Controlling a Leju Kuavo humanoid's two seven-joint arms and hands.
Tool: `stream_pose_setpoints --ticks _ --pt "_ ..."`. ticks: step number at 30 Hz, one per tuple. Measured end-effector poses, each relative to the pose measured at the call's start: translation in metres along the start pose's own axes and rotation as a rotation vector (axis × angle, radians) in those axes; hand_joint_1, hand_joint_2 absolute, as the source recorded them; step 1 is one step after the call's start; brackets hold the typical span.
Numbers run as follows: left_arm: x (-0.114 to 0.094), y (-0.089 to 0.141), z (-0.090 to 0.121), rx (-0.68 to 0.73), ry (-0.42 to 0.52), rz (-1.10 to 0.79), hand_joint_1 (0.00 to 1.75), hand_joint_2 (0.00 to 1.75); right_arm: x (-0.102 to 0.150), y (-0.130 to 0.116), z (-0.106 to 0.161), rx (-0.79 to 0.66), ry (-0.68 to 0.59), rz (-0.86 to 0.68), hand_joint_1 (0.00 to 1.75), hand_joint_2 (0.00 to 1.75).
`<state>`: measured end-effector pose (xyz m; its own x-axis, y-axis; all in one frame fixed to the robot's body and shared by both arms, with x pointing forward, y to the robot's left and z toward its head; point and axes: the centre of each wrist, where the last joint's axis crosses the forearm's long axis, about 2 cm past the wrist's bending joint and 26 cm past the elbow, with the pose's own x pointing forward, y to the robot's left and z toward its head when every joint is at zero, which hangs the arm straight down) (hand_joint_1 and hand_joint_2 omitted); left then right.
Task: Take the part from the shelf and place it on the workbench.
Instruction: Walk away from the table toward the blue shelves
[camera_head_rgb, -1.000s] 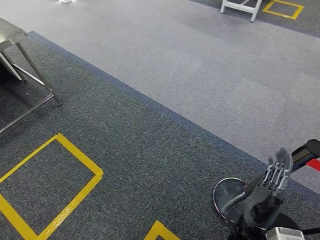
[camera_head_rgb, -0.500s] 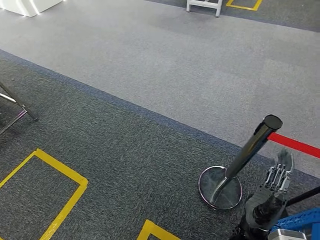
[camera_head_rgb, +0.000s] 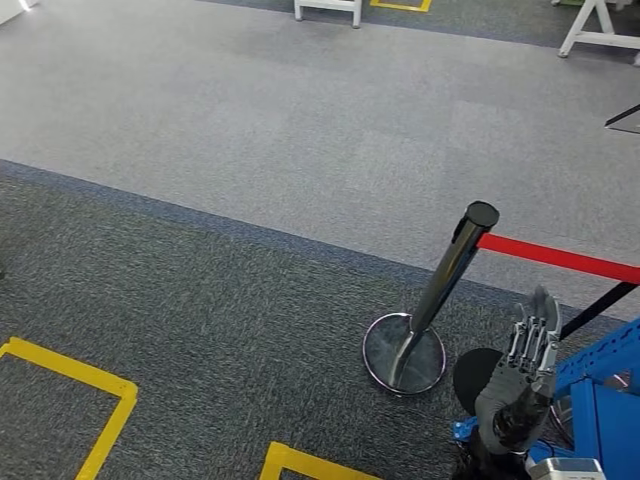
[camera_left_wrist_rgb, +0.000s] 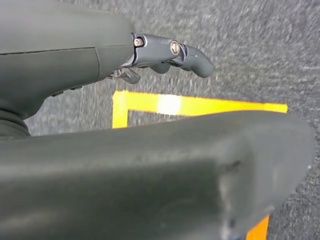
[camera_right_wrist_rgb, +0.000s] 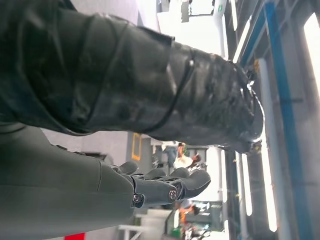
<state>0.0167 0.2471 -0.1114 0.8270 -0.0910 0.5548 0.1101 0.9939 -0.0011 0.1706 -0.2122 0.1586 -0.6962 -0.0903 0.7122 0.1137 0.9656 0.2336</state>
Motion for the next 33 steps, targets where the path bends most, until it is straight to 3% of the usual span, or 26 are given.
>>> stream_pose_setpoints --ticks 9,21,33 --pt "-0.001 0.0 0.0 -0.007 0.003 0.006 0.0 0.0 0.0 0.005 -0.002 0.055 -0.015 -0.011 0.0 0.0" --pt "-0.002 0.0 0.001 -0.004 0.0 0.01 0.0 0.0 0.013 0.01 -0.01 0.027 -0.076 0.005 0.0 0.0" --pt "-0.004 0.002 0.002 -0.005 -0.011 -0.006 0.0 0.0 0.048 -0.011 -0.03 0.019 -0.201 -0.072 0.0 0.0"
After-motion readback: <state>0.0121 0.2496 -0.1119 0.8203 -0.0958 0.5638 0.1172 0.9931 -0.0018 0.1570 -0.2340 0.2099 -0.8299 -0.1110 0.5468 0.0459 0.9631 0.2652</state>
